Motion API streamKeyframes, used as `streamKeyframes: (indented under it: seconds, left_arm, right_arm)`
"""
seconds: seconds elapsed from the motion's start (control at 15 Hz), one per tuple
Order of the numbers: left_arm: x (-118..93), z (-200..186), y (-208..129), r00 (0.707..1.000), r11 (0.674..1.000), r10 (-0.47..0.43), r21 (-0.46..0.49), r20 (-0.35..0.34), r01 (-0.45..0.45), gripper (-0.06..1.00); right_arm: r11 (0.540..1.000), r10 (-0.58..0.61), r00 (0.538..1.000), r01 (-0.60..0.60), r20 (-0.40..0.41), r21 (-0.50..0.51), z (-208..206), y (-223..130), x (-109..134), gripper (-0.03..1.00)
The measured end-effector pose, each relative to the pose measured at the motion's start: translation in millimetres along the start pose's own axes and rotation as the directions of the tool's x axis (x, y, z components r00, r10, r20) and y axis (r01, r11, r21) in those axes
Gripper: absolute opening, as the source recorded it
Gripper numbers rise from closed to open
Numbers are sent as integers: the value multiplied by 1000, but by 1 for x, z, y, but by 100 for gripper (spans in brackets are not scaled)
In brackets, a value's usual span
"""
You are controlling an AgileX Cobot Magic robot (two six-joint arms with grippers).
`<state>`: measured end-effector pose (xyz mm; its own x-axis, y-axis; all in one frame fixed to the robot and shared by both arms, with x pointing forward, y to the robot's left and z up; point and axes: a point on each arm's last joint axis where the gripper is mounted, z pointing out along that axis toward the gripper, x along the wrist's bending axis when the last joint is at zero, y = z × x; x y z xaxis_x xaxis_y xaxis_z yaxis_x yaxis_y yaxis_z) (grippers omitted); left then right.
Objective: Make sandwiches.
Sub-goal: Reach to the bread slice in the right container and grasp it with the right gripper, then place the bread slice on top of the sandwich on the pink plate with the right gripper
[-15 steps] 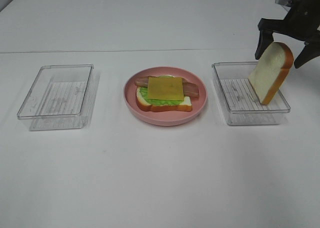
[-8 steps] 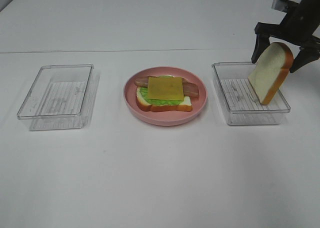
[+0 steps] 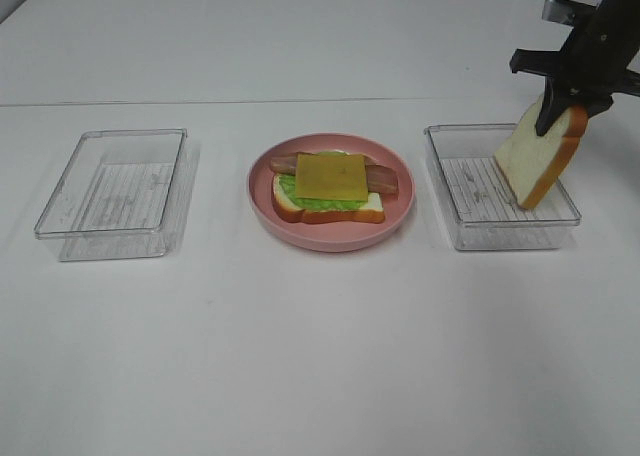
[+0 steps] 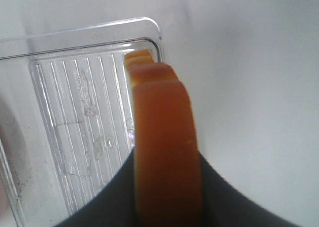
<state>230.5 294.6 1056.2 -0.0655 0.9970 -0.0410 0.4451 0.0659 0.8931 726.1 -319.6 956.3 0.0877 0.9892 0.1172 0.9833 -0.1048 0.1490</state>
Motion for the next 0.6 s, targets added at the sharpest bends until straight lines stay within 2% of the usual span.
streamKeyframes:
  seconds: [0.2, 0.4, 0.6]
  left_arm:
    - [0, 0, 0, 1000, 1000, 0, 0, 0, 0, 99]
    - [0, 0, 0, 1000, 1000, 0, 0, 0, 0, 99]
    - [0, 0, 0, 1000, 1000, 0, 0, 0, 0, 99]
  right_arm:
    - [1000, 0, 1000, 0, -1, -7, -4, 0, 1, 24]
    - [999, -7, 1000, 8, 4, -48, -25, -1, 2, 24]
    - [992, 58, 998, -58, -6, -109, -57, -2, 5, 24]
